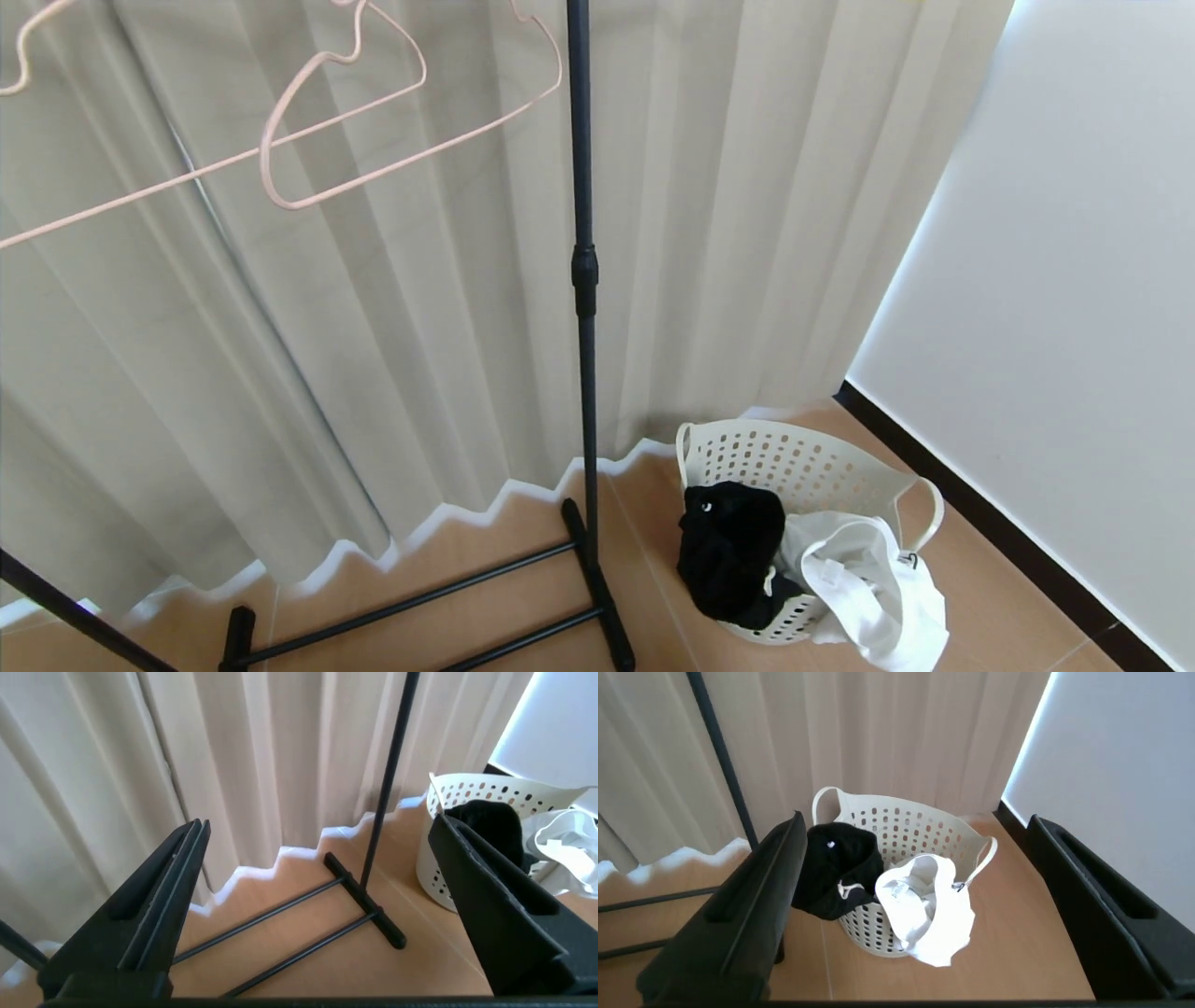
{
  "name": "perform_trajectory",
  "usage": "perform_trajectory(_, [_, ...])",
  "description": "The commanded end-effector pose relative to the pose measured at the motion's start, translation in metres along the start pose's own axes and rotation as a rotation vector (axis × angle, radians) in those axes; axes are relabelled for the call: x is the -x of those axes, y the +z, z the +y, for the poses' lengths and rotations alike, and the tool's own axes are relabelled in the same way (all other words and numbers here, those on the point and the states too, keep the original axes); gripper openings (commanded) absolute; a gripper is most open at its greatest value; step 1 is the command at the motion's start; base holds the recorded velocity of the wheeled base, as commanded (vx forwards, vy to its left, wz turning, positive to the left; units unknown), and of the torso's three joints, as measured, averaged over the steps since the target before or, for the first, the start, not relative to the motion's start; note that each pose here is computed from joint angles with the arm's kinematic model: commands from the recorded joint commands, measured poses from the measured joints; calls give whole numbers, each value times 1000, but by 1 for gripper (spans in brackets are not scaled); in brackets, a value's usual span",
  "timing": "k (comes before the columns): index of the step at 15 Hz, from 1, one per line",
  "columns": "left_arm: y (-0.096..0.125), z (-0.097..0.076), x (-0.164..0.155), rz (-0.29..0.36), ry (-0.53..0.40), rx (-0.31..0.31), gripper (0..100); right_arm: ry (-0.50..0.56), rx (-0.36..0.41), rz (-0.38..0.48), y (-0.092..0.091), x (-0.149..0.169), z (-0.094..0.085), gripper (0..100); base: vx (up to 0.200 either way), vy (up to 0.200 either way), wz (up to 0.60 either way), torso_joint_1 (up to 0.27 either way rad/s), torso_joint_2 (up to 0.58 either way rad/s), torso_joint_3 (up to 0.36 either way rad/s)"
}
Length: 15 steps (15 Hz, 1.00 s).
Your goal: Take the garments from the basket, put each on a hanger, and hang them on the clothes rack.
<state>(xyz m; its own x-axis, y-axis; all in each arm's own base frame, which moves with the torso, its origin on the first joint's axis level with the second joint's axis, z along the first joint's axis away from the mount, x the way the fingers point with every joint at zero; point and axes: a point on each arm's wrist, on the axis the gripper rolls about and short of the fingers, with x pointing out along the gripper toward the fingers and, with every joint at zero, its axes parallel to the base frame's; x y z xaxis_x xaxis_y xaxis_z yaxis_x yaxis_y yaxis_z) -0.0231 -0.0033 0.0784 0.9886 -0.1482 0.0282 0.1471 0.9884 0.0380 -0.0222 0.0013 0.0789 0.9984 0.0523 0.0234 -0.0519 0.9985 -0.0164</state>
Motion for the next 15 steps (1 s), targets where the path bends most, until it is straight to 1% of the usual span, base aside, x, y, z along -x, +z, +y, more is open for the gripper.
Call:
perform_trajectory(1, [0, 0, 0, -1, 0, 0, 100, 0, 0, -1, 0, 0, 0, 100, 0, 0, 0, -2, 7, -198])
perform_trajectory(15, [0, 0, 0, -1, 0, 0, 100, 0, 0, -1, 0, 0, 0, 100, 0, 0, 0, 1, 3, -197])
